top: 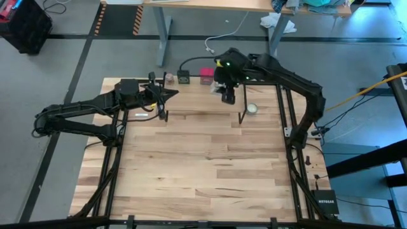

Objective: Shelf spices
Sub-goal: Remove the white seasoning bottle from the shelf

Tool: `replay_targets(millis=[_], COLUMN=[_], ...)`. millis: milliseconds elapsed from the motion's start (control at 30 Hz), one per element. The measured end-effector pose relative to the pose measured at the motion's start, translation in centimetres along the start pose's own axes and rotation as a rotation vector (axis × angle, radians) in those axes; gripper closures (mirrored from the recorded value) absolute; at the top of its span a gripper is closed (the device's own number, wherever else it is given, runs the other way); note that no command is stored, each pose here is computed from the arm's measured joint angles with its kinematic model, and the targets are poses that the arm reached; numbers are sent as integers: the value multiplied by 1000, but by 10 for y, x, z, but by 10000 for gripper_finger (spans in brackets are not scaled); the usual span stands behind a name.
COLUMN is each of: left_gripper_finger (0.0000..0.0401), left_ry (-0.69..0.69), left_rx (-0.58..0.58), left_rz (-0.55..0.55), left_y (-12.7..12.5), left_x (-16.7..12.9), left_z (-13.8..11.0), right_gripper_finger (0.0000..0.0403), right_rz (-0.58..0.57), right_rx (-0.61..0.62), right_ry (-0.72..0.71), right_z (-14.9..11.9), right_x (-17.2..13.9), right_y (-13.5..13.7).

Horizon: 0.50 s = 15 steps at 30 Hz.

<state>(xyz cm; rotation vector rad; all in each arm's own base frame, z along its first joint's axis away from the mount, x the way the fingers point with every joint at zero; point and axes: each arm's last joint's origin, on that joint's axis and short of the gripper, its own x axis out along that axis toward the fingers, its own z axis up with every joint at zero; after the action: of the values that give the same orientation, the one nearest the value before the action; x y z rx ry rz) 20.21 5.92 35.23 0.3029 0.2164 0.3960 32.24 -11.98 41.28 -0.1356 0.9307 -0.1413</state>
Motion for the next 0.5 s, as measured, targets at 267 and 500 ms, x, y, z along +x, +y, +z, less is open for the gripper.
replay_targets(millis=[267,500], left_gripper_finger=[400,400], left_ry=[102,88], left_rx=[36,67], left_rz=[-38,-35], left_y=[-4,-4], left_x=[0,0], left_z=[-10,-9], right_gripper_finger=[203,203], right_rz=[-70,-26], right_rx=[-102,-102], right_ry=[-151,-99], right_z=[32,28], right_x=[-82,-88], right_y=[71,142])
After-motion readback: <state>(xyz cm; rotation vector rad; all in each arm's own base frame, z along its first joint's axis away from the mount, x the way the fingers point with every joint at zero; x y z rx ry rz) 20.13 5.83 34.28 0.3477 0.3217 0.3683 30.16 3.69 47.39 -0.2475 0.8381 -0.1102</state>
